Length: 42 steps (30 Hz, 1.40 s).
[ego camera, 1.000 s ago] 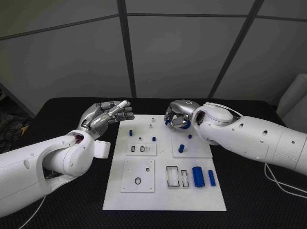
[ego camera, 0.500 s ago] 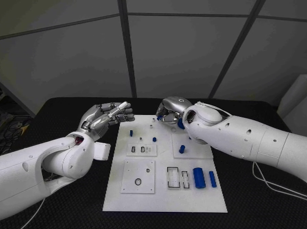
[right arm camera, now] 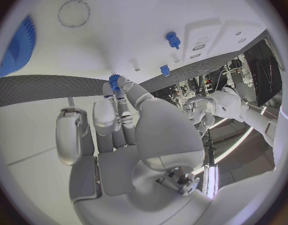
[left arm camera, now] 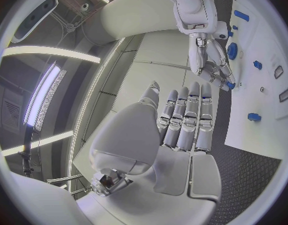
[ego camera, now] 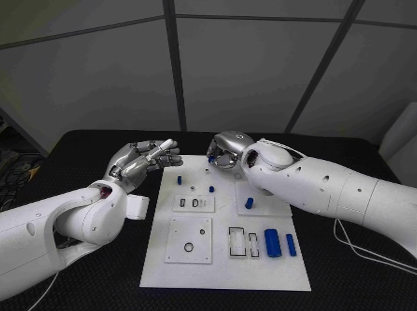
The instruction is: Assemble the parts on the task board
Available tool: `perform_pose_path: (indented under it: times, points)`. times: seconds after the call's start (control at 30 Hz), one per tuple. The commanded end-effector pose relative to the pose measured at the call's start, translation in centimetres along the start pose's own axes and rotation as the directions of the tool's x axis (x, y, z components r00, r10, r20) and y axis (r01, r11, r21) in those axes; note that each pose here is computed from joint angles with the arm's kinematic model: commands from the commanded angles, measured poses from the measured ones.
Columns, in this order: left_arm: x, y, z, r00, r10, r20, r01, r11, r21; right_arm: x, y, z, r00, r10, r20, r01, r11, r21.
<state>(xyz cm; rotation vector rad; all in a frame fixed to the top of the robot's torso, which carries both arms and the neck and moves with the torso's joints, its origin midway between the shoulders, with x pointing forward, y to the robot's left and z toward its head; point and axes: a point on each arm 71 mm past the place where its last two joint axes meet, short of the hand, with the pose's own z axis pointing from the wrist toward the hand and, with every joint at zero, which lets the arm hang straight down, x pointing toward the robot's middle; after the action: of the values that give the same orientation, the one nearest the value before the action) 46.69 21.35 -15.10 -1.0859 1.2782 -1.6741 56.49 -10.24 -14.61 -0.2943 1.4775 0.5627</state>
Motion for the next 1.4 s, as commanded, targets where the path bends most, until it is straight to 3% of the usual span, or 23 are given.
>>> perform_pose_path:
  times: [0.03, 0.5, 0.8, 1.1, 1.4]
  points:
    - [0.2, -0.2, 0.03, 1.0, -0.005, -0.015, 0.005, 1.0, 0.005, -0.1, 0.1, 0.1, 1.0, -0.028, 0.006, 0.028, 1.0, -0.009]
    - [0.2, -0.27, 0.0, 1.0, -0.005, -0.017, 0.005, 1.0, 0.001, 0.2, 0.1, 0.4, 0.997, -0.079, -0.021, 0.079, 0.997, 0.019]
    - [0.05, -0.28, -0.01, 1.0, -0.004, -0.014, 0.004, 1.0, -0.001, -0.1, 0.0, 0.2, 0.998, -0.054, 0.016, 0.054, 0.998, 0.009]
    - [-0.49, -0.37, -0.14, 1.0, 0.003, -0.003, -0.003, 1.0, -0.002, -1.5, -1.9, -2.4, 0.998, 0.016, 0.065, -0.018, 0.999, 0.028]
    - [-0.87, -0.4, -0.2, 1.0, 0.006, 0.003, -0.006, 1.0, -0.003, -2.9, -5.9, -6.2, 0.992, 0.111, 0.058, -0.118, 0.982, 0.15]
